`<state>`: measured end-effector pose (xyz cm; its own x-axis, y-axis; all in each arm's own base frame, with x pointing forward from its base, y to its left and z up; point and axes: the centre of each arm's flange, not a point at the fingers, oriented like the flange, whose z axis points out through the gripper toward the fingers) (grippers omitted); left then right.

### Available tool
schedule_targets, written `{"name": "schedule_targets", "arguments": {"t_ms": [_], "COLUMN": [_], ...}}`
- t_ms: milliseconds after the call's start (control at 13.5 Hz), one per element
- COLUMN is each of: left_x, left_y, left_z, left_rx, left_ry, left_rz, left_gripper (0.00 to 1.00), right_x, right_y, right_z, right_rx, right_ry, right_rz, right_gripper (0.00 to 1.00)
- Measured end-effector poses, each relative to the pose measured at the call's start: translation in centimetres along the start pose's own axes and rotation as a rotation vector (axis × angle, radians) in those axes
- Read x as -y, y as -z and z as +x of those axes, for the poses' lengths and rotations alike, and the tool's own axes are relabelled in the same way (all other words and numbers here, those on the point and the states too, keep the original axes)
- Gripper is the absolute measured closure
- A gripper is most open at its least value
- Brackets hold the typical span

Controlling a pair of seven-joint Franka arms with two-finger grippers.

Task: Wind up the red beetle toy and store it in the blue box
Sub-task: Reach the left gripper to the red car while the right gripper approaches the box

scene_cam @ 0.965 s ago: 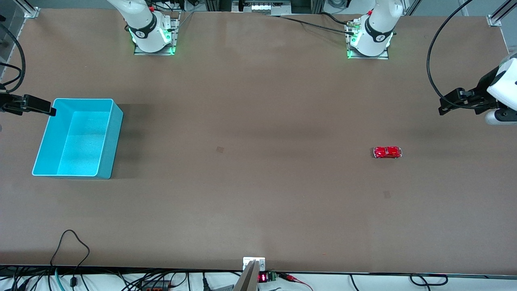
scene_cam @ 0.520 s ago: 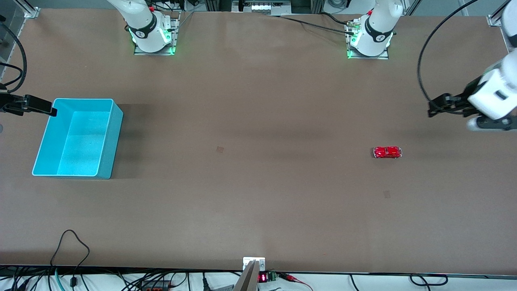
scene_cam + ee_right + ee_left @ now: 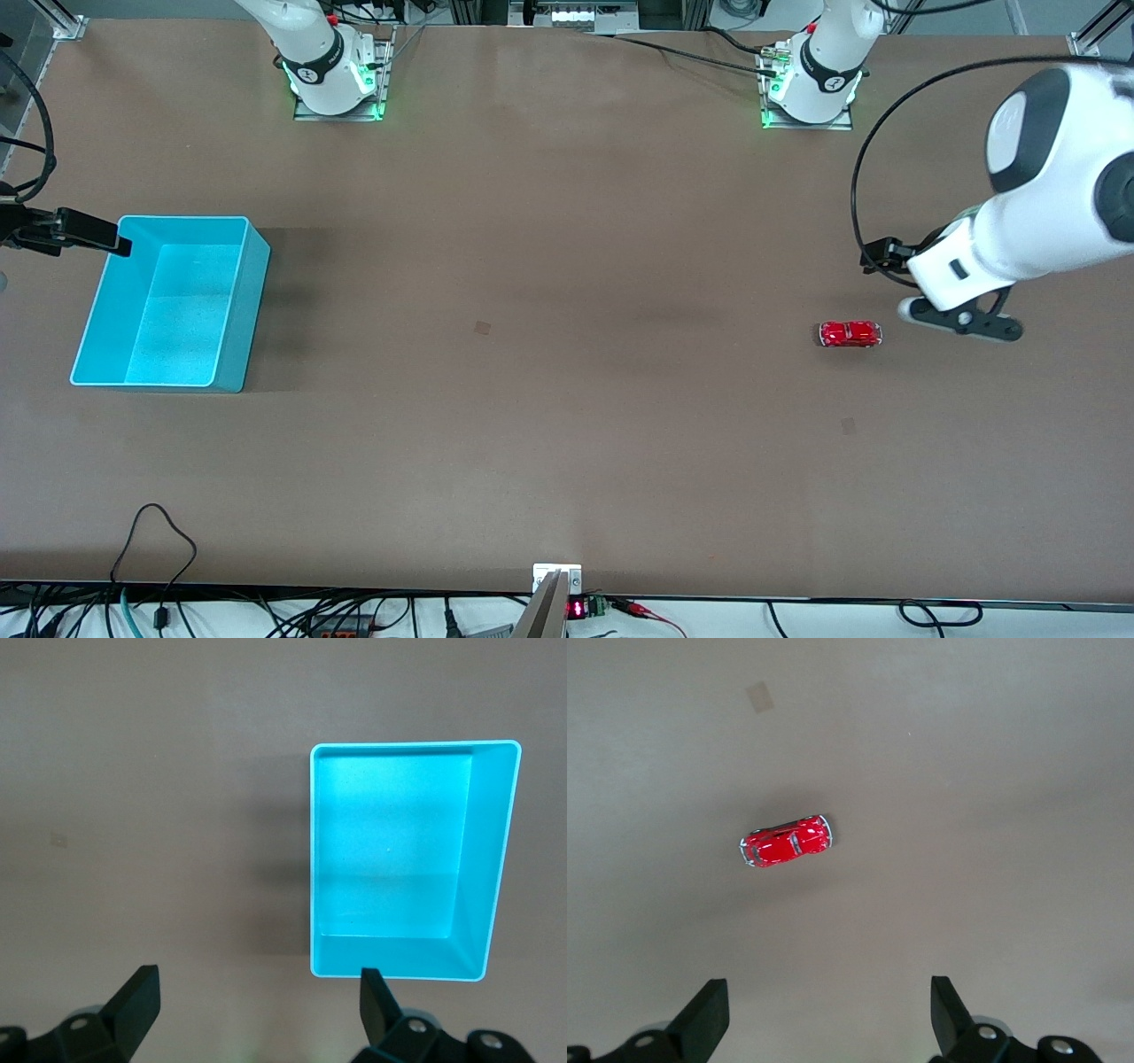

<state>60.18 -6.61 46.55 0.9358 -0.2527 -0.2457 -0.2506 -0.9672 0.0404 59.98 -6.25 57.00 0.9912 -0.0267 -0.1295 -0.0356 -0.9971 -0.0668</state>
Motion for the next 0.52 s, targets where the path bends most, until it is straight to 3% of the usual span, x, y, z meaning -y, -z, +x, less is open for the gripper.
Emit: {"name": "schedule_targets", "arguments": {"t_ms": [297,520], "left_x": [-1.5,-1.0], "left_y": [-3.3,-6.9], "left_z": [0.6,0.9], "left_rx": [0.045,0.041], "left_ry": [-0.18,-0.36], "left_rz": [-0.011,0.01], "left_gripper": [0.0,0.0], "right_x": [-0.3,-0.5], "right_y": [-1.4,-2.7], "right_z": [0.7,1.4], "right_rx": [0.025,0.044], "right_ry": [-0.005,-0.008], "right_rz": [0.0,0.0], "right_gripper": [0.0,0.0]}}
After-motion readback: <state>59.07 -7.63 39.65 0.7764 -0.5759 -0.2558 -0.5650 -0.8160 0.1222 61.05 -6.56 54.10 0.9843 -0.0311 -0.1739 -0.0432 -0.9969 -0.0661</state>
